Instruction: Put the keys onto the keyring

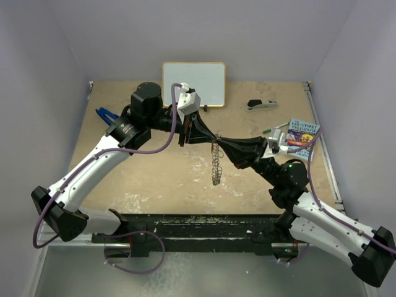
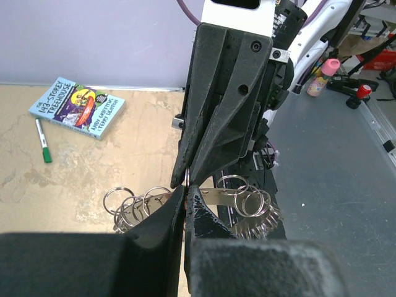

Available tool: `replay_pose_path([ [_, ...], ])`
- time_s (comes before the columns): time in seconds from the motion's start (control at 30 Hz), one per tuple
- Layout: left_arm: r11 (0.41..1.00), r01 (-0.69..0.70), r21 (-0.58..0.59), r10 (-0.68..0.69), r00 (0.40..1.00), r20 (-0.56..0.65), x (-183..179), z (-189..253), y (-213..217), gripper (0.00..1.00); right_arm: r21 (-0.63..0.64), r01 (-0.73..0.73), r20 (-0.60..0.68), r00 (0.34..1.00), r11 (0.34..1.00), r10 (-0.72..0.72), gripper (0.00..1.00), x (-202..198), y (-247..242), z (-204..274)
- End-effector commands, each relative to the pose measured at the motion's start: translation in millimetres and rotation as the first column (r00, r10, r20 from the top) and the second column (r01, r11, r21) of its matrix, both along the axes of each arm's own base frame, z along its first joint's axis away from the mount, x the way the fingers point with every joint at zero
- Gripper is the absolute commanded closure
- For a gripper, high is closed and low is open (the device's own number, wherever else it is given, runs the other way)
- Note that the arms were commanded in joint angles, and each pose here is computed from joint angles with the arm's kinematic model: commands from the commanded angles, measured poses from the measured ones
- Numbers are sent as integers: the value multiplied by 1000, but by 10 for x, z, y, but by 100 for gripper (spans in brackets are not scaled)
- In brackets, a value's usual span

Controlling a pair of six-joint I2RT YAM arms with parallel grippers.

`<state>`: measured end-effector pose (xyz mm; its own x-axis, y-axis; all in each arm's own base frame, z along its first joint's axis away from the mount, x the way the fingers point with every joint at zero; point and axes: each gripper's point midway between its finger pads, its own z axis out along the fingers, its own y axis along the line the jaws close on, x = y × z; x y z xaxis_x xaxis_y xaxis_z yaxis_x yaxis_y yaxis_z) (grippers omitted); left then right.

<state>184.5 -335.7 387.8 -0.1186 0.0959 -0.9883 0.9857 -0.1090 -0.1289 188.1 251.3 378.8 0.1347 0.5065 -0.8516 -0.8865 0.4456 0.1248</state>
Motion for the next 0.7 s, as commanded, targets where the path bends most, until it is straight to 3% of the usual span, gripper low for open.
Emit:
replay_pose_path([
  [0.0,997,24,-75,-19,997,75,-80,309,34,97,70,-21,80,997,997,15,92,-112,-58,248],
  [0.23,998,-18,-55,23,997,78,-1,222,75,96,90,-17,103,995,996,8,100,-161,-117,310],
  [0.4,996,-70,-50,75,993,90,142,202,127,85,94,-9,87,996,996,1,100,-176,-161,327],
  [0.67,996,-78,-36,81,994,77,195,128,126,78,89,2,66,998,996,-8,100,-156,-171,382],
])
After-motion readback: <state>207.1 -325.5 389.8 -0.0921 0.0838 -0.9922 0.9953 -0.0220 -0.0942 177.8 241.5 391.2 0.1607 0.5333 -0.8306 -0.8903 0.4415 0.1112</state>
